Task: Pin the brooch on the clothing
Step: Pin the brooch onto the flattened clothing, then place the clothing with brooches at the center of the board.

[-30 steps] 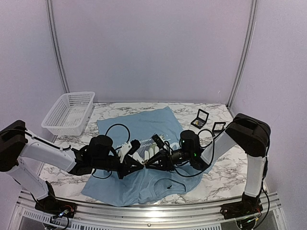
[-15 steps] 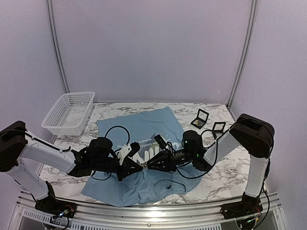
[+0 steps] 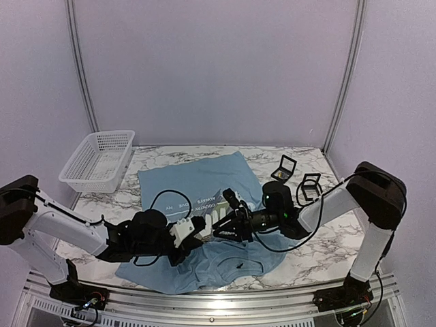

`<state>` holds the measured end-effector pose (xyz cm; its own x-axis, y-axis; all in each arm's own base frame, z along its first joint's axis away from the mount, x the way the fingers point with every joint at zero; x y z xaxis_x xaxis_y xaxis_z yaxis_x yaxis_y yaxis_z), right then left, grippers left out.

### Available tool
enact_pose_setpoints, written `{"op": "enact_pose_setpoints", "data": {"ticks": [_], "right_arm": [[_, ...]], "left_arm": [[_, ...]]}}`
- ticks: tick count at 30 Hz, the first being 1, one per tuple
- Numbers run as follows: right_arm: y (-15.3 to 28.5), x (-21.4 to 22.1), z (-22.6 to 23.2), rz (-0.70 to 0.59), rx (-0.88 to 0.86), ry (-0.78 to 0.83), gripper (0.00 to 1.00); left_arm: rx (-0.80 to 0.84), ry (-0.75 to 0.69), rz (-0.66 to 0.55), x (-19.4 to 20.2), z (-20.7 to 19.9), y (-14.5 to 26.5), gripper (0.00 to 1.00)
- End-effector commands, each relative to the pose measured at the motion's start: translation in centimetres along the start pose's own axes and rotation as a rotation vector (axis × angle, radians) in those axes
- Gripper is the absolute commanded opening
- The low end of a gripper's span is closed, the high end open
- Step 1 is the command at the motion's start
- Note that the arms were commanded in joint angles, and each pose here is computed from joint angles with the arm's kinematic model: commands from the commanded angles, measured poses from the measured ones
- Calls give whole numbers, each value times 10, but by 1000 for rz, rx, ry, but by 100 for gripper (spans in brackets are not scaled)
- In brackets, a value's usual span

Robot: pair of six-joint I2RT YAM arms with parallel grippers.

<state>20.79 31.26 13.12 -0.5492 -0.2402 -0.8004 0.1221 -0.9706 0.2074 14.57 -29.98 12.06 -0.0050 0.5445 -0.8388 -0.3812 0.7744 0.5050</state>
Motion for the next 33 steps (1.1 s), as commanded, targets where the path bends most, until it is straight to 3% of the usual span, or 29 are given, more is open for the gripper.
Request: {"op": "enact_pose_setpoints", "data": {"ticks": [1, 6, 11, 19, 26, 30, 33], "right_arm": [[12, -3, -6, 2, 159, 34, 33], [24, -2, -5, -24, 278, 30, 33], [35, 2, 1, -48, 320, 26, 33], [43, 17, 5, -34, 347, 1, 35], [50, 13, 14, -29, 361, 45, 37], [51, 6, 15, -6, 396, 59, 38], [52, 4, 9, 52, 468, 2, 37]], "left_arm": [[-177, -195, 120, 8, 3, 3, 0], [-233, -401, 274, 18, -9, -8, 0], [-268, -516, 354, 23, -16, -12, 0], [-229, -647, 488, 36, -37, -22, 20], [-168, -576, 522, 30, -44, -18, 55], [-96, -525, 533, 24, -48, -11, 67], [-37, -484, 538, 14, -50, -2, 71]]}}
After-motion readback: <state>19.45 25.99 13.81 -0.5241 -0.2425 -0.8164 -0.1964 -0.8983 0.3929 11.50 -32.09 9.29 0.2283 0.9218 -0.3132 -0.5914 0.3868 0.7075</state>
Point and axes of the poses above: each gripper's point midway between its finger pads, its own y axis back along the fingers, its own z axis along the line the jaws close on, x = y × z, the point moved 8 cm from there along y, back along the fingers, and after that the axes turned 9 degrees about -y, right-handed, at the moved point
